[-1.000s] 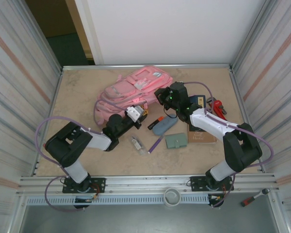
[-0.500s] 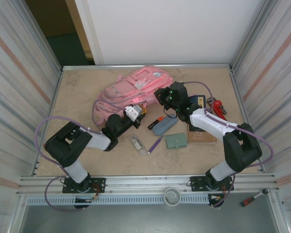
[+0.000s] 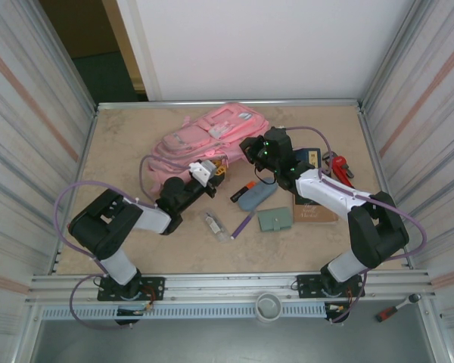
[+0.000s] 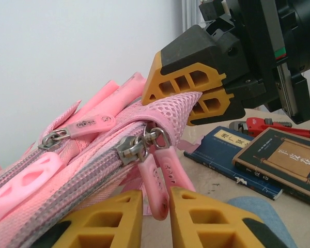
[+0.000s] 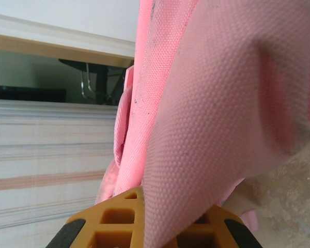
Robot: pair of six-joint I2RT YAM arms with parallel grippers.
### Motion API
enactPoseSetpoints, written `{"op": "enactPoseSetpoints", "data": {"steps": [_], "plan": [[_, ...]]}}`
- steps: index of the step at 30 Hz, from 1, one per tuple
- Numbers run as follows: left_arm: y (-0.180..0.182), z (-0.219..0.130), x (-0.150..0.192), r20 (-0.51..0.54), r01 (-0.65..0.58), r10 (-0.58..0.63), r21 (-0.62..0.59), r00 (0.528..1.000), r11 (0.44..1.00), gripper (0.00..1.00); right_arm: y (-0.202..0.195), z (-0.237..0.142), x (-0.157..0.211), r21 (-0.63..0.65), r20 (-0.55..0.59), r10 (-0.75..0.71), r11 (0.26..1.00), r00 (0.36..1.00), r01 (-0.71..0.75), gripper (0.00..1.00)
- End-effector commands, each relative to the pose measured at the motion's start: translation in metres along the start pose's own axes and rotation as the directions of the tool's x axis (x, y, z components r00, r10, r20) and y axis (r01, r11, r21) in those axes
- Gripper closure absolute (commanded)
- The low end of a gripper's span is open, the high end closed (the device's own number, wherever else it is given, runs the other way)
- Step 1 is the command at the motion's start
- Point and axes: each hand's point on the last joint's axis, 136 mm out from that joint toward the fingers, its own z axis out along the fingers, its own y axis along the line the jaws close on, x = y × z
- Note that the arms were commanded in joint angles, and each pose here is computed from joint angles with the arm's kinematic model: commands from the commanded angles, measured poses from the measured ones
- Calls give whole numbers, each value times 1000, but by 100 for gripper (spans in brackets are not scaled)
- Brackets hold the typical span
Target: Pack the student bag
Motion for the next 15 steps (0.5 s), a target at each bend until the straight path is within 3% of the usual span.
{"op": "enactPoseSetpoints", "data": {"steps": [1, 15], "plan": [[20, 2, -21, 77, 9, -4, -67, 997, 998, 81, 37, -13, 2, -110, -10, -43, 993, 999, 42, 96], [23, 18, -14, 44, 11, -7, -88, 999, 996, 76, 44, -14, 12, -128, -28, -41, 991, 999, 37, 96]]}}
